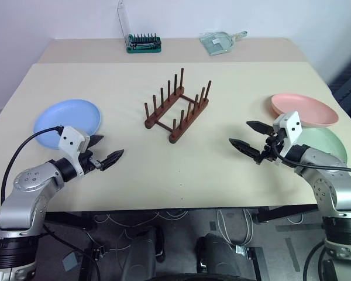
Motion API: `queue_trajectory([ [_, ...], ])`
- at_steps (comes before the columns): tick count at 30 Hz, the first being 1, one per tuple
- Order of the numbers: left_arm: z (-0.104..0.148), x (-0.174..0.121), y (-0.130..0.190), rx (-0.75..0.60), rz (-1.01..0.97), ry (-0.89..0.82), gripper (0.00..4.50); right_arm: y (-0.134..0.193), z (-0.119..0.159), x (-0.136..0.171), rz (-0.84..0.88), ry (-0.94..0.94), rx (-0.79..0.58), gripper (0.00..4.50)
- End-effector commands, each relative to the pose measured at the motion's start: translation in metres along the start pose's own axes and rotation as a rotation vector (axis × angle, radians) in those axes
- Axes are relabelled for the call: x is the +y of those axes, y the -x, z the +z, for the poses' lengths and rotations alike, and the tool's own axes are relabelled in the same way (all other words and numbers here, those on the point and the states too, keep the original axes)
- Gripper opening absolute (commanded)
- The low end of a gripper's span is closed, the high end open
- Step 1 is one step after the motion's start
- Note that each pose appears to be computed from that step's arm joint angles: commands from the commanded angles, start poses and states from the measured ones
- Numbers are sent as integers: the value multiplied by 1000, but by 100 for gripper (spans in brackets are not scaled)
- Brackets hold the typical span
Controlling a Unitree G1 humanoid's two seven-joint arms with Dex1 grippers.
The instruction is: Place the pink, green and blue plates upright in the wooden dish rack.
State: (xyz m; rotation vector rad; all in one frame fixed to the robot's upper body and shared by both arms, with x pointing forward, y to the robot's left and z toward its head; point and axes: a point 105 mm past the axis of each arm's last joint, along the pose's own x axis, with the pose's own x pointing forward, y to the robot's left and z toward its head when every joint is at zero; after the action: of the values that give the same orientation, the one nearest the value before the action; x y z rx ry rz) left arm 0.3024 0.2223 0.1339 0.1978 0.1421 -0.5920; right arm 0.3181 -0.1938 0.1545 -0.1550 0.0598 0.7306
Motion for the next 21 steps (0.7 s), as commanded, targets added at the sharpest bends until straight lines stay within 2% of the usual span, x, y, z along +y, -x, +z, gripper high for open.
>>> queue_trajectory([
  [1,15,-10,0,-50,-48,-17,450,-3,15,9,32,19,-50,448],
  [4,8,-11,-3,-22,-49,-23,450,-4,12,8,20,13,-44,448],
  [13,7,-19,-8,-18,-79,-22,450,-5,9,12,30,8,-41,448],
  [21,4,-70,-51,-9,-244,-41,450,-13,8,16,35,5,-59,448],
])
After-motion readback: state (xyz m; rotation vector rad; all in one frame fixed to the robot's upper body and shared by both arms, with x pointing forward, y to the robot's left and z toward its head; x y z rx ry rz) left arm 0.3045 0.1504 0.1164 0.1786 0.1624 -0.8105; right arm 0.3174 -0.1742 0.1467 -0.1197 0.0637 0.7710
